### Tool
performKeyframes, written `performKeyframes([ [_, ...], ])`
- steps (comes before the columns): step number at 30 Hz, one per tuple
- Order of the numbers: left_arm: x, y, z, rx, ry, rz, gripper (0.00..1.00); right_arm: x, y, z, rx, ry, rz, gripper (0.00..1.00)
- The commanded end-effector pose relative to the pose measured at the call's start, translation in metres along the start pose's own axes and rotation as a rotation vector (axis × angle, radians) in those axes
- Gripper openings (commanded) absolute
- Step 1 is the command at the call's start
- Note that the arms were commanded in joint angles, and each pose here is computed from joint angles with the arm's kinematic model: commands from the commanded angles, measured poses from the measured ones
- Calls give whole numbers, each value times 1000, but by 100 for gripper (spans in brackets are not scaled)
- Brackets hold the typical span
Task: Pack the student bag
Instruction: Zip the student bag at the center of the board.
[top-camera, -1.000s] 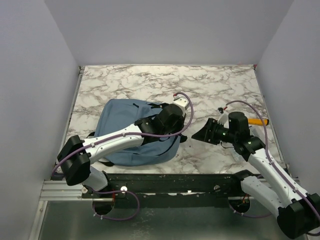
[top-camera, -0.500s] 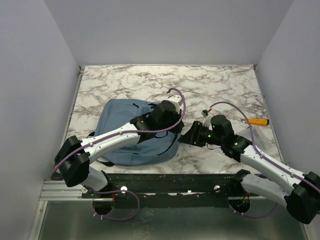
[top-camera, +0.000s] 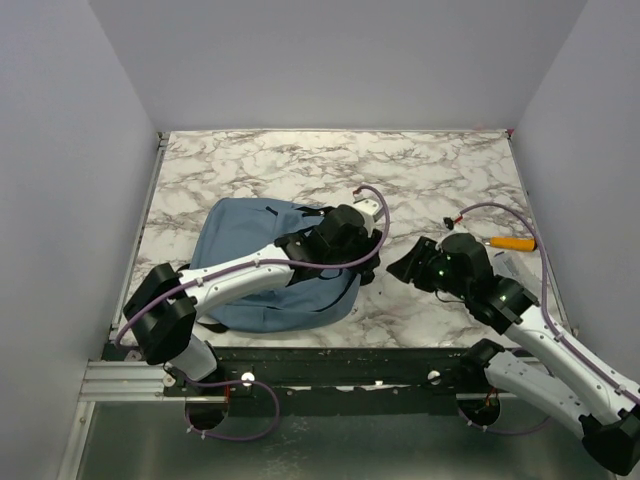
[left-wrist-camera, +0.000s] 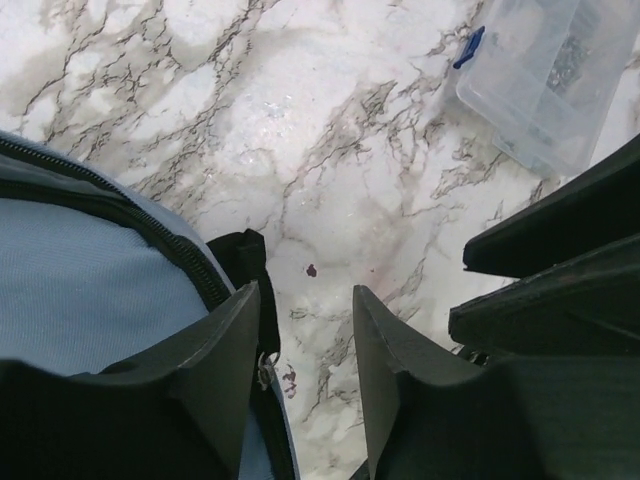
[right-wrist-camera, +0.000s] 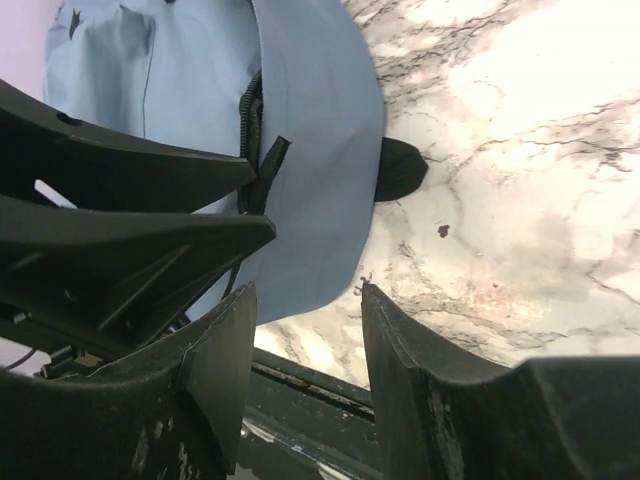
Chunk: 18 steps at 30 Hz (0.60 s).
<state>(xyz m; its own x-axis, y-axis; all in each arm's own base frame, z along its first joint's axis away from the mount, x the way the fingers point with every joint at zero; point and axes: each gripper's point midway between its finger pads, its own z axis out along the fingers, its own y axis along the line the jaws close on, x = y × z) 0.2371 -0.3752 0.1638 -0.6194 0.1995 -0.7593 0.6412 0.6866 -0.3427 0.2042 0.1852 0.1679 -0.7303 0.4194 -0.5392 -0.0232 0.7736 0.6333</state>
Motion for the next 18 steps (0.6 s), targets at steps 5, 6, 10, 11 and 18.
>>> performKeyframes([
  [5, -7, 2, 4, -96, 2, 201, 47, 0, -20, -8, 83, -22, -28, 51],
  [6, -6, 2, 6, -100, 6, 214, 47, 1, -20, -8, 79, -18, -26, 51],
  [10, -1, 8, 9, -159, 19, 245, 47, 3, -19, -7, 67, -13, -21, 51],
  [11, -2, 10, 9, -181, 13, 252, 47, 3, -19, -6, 67, -12, -20, 51],
  [18, 5, 17, 15, -279, 34, 310, 47, 6, -19, -7, 58, -6, -18, 51],
])
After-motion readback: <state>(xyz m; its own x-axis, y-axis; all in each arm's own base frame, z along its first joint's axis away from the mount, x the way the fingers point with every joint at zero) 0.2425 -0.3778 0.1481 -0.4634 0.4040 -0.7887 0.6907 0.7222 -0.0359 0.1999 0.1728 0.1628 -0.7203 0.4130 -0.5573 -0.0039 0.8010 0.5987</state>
